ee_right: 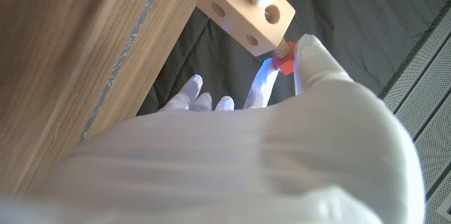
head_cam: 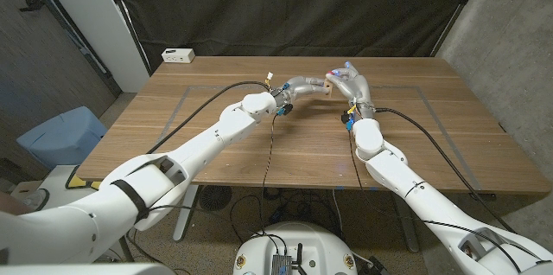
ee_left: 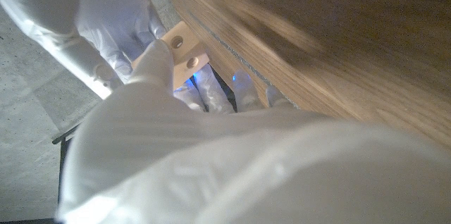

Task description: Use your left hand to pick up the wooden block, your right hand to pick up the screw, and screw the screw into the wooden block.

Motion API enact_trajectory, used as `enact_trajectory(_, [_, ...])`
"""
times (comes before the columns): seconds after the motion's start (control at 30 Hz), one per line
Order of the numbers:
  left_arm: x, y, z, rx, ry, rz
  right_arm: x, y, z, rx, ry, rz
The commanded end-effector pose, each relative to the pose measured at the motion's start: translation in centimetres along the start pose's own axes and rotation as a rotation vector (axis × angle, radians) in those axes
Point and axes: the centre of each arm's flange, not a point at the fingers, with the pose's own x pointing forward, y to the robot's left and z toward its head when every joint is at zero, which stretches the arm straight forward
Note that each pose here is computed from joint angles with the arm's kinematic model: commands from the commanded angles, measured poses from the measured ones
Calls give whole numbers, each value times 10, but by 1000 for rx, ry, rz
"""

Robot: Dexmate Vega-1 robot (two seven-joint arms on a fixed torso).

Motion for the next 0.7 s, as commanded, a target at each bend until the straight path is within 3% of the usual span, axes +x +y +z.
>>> enact_trajectory(0.03, [-2, -1, 0, -1, 0, 2, -3, -2, -1, 1, -1, -4])
enact_trajectory(0.7, [1, 1, 1, -4, -3, 1, -2, 0, -2, -3, 8, 5])
